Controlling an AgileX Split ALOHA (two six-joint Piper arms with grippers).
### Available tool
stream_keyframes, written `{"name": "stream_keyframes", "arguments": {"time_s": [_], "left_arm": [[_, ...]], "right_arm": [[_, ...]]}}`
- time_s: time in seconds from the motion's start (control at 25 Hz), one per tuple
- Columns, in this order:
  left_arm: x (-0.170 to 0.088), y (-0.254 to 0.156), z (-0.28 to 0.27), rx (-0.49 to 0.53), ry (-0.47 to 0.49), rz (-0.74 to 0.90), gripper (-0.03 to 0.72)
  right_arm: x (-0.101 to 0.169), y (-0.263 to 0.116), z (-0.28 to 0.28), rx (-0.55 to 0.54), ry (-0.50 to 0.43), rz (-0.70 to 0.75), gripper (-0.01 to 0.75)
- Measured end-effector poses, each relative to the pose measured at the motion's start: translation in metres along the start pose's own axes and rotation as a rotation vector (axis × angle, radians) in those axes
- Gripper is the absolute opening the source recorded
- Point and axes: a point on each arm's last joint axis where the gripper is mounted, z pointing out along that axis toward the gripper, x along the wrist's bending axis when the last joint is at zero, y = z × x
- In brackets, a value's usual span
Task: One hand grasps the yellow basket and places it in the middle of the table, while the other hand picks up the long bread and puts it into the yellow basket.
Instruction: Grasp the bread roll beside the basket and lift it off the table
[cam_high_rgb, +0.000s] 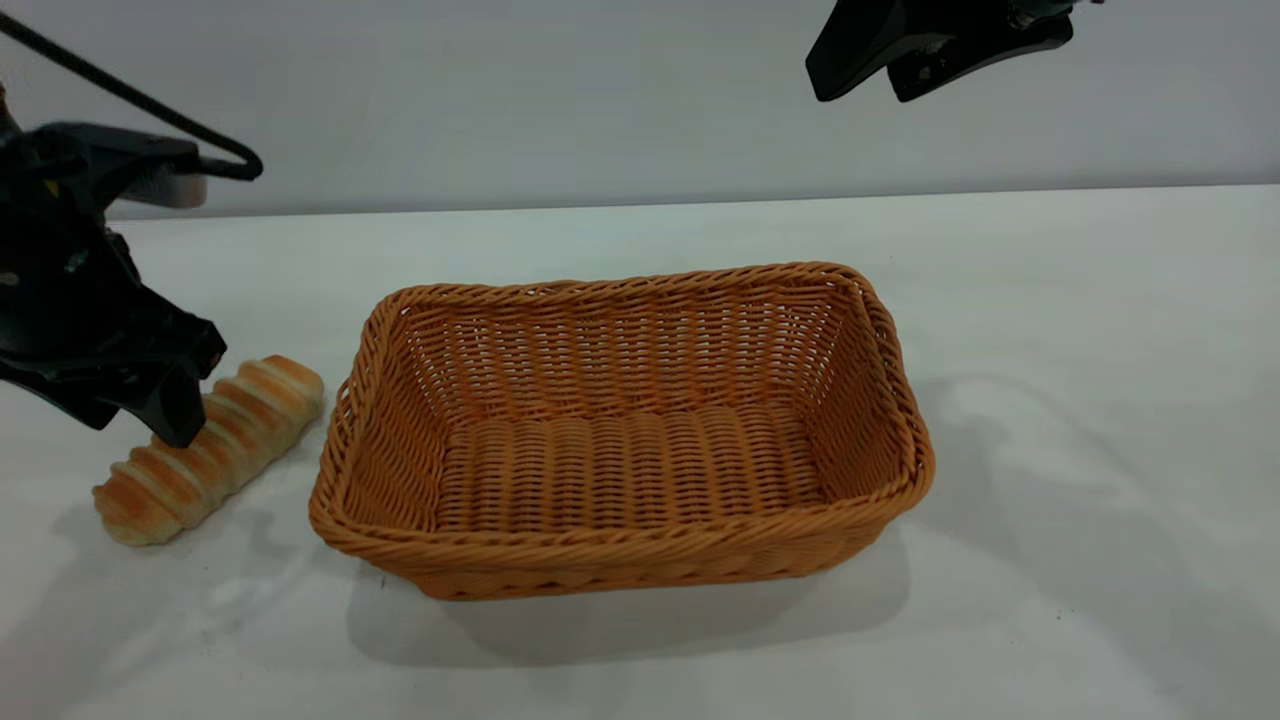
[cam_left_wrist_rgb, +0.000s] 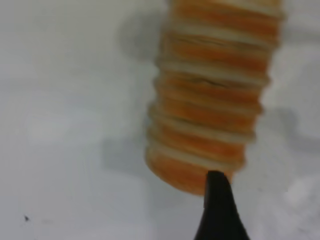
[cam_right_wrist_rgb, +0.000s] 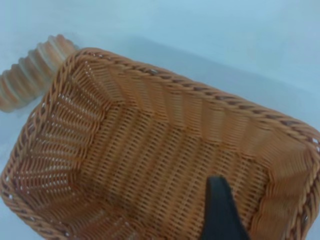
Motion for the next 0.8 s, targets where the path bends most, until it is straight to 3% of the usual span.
{"name": "stream_keyframes", "arguments": {"time_s": [0.24, 0.8], "left_arm": [[0.012, 0.007, 0.015, -0.032, 0.010, -0.022, 0.553], [0.008, 0.005, 0.063, -0.073, 0.004, 0.021, 0.548]], "right_arm": [[0.000, 0.000, 0.000, 0.000, 0.000, -0.019, 0.534], [0.000, 0.000, 0.000, 0.000, 0.000, -0.025, 0.533]]}}
